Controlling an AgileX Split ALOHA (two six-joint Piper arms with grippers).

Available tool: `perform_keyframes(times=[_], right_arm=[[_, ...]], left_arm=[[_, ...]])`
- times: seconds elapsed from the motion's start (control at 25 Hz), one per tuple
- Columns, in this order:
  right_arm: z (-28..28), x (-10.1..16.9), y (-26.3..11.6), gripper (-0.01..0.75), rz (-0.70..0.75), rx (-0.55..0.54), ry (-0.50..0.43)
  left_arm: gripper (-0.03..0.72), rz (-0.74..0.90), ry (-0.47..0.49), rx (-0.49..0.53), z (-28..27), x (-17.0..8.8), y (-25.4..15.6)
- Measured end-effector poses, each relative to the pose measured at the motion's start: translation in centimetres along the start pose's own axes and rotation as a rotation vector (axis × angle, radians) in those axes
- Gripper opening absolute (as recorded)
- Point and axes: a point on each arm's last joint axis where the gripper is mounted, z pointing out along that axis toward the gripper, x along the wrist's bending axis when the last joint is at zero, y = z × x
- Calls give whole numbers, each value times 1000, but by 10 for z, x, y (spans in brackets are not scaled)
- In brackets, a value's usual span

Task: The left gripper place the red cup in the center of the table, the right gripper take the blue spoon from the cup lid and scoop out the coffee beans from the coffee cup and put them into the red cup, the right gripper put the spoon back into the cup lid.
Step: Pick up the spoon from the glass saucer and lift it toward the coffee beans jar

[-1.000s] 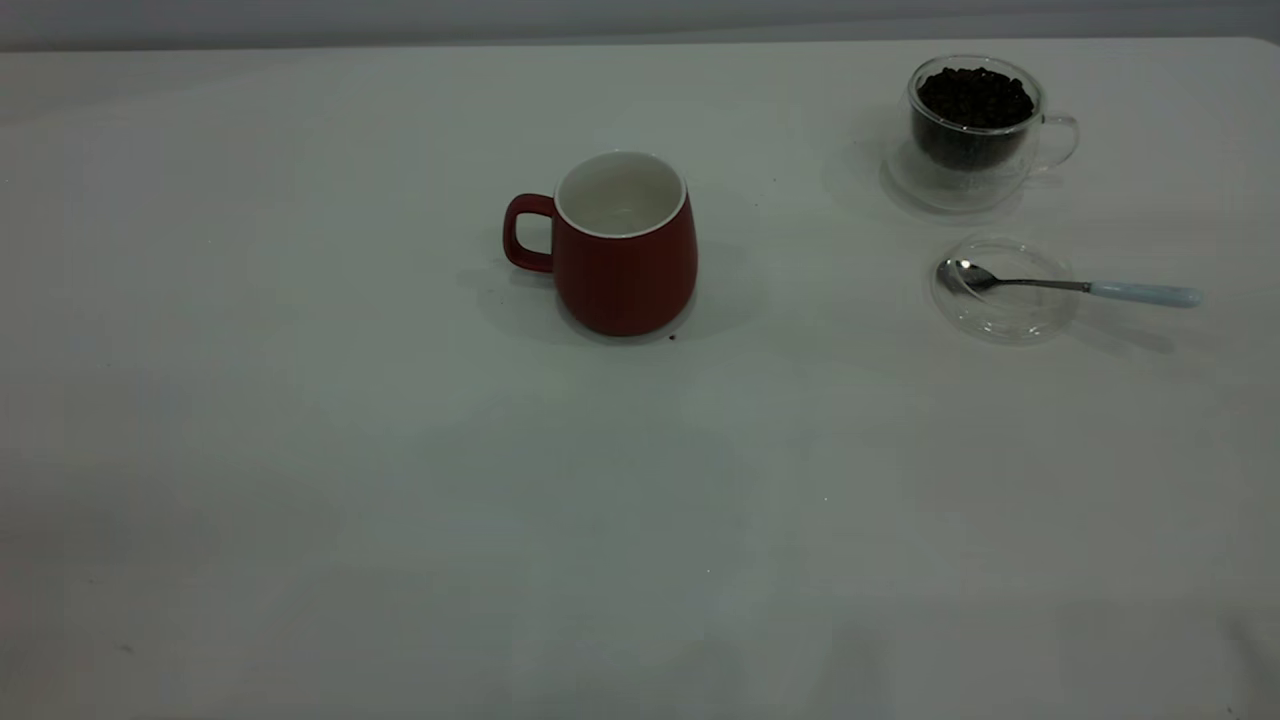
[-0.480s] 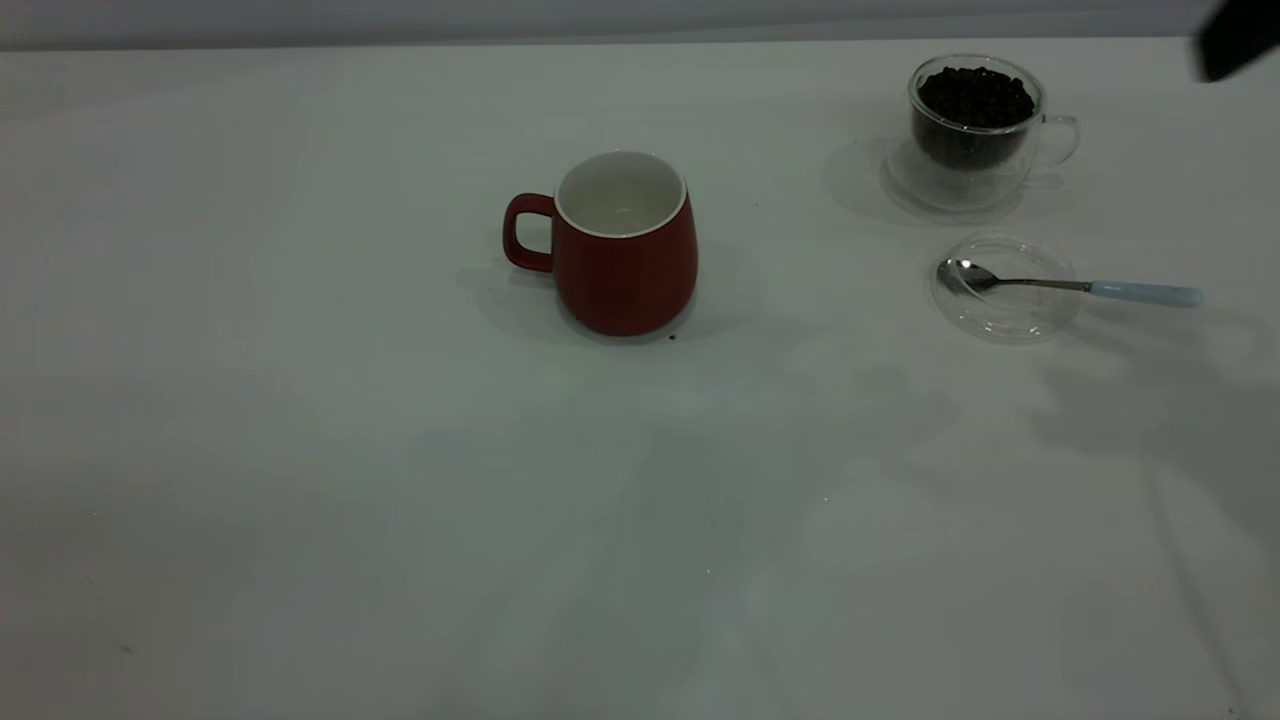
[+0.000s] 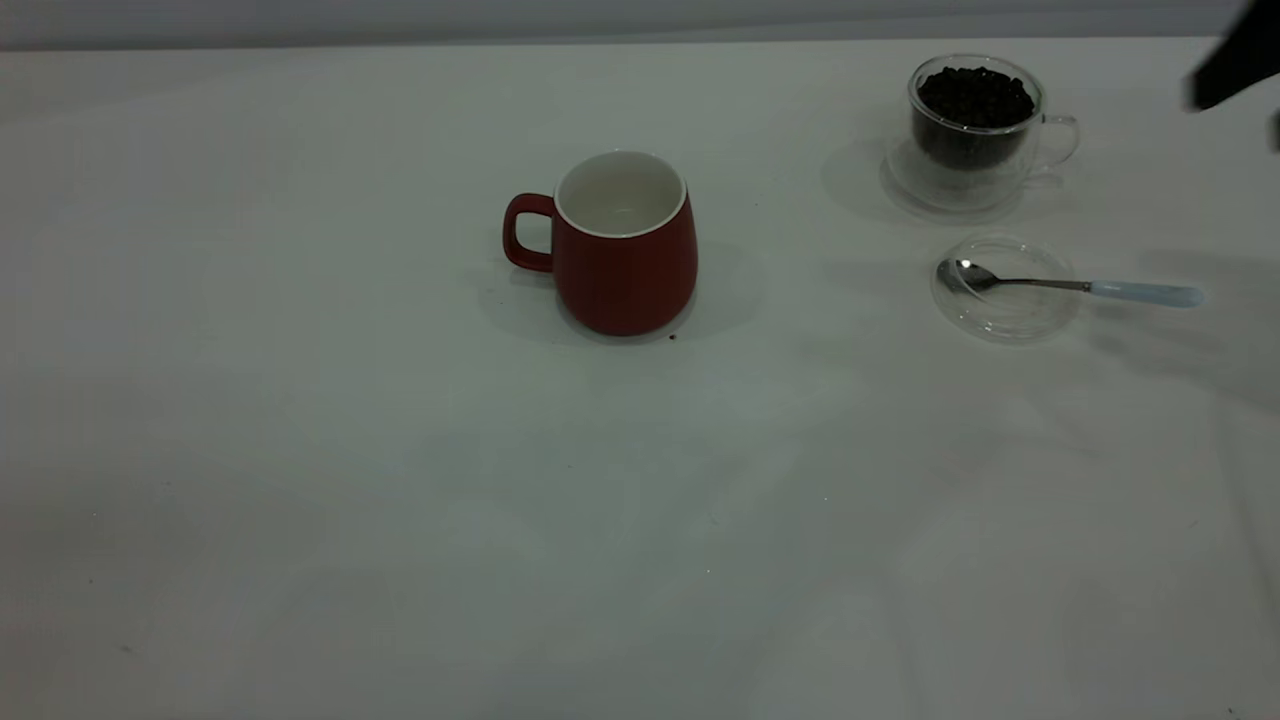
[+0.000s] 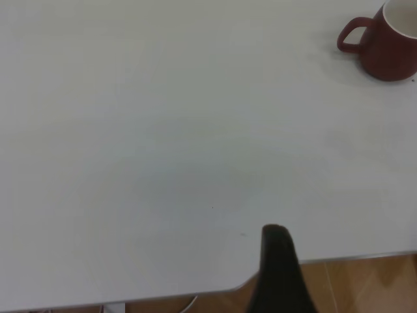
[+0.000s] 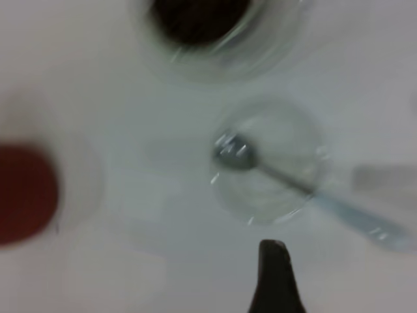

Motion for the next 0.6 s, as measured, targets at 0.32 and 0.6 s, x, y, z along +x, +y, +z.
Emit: perform_keyframes(times=[0.32,0.6], right_arm=[[-1,-65,0,582,179,-10,37],[27,-77,-11,582,238,23,172]], left_arm=[[587,0,0,0,0,0,0],[587,0,0,0,0,0,0]])
